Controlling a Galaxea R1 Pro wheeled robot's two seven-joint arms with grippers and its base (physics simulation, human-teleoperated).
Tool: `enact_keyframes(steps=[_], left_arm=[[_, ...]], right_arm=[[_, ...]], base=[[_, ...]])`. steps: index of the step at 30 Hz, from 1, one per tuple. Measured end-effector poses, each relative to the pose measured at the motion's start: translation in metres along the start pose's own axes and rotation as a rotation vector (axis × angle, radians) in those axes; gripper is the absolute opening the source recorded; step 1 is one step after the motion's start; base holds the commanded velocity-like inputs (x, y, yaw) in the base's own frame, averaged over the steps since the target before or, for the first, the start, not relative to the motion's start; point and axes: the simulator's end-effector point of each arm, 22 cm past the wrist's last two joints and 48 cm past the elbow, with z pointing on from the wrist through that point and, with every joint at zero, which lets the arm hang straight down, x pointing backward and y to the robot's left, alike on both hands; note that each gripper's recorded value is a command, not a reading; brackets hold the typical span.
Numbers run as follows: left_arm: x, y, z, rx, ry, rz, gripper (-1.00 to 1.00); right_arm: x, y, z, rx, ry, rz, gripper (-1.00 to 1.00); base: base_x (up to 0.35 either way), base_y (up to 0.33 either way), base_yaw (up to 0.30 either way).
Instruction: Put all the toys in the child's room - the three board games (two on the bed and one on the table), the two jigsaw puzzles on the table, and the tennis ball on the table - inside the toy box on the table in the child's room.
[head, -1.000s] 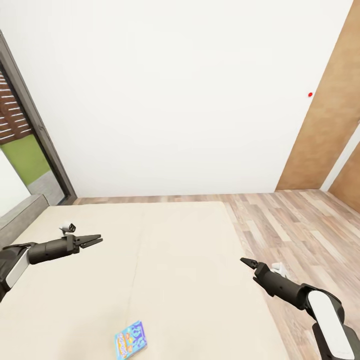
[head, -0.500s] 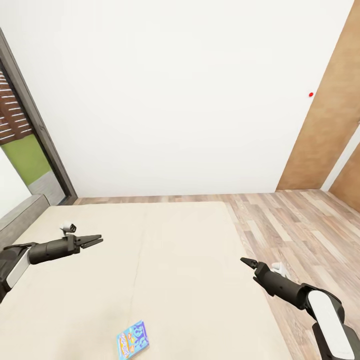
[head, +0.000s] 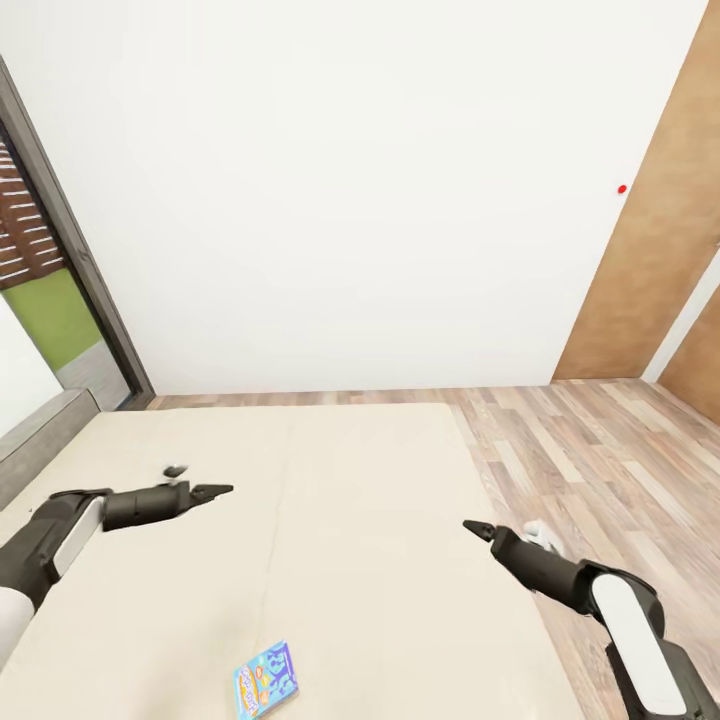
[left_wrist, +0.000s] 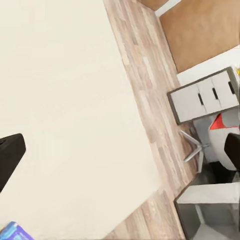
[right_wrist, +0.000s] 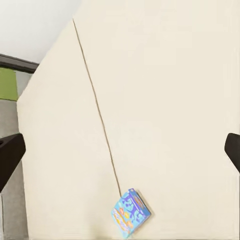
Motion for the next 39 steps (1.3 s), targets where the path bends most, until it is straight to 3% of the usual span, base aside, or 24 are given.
enact_keyframes(steps=[5,10,12,15,20,29,35,39], left_arm=[[0.009,0.028,0.022,-0.164,0.013,-0.012,1.00],[0.020,0.042,0.036,-0.253,0.027,-0.031,1.00],[0.032,0.052,0.041,-0.286,0.044,-0.058,1.00],[0.054,0.068,0.045,-0.326,0.079,-0.114,1.00],[0.071,0.080,0.047,-0.349,0.107,-0.150,1.00],[0.117,0.115,0.041,-0.453,0.215,-0.130,1.00],[0.135,0.130,0.040,-0.479,0.230,-0.119,1.00],[0.141,0.133,0.042,-0.482,0.237,-0.120,1.00]], right_arm=[[0.009,0.018,0.003,0.027,0.012,-0.122,1.00],[0.013,0.018,0.004,0.065,0.020,-0.170,1.00],[0.012,0.018,0.003,0.073,0.018,-0.179,1.00],[0.009,0.018,0.002,0.080,0.014,-0.185,1.00],[0.009,0.013,0.002,0.090,0.017,-0.187,1.00],[0.009,0.005,0.004,0.100,0.025,-0.177,1.00],[0.013,0.003,0.006,0.100,0.038,-0.173,1.00],[0.025,0.005,0.009,0.095,0.080,-0.173,1.00]], base=[[0.000,0.000,0.000],[0.000,0.000,0.000],[0.000,0.000,0.000],[0.000,0.000,0.000],[0.000,0.000,0.000],[0.000,0.000,0.000],[0.000,0.000,0.000],[0.000,0.000,0.000]])
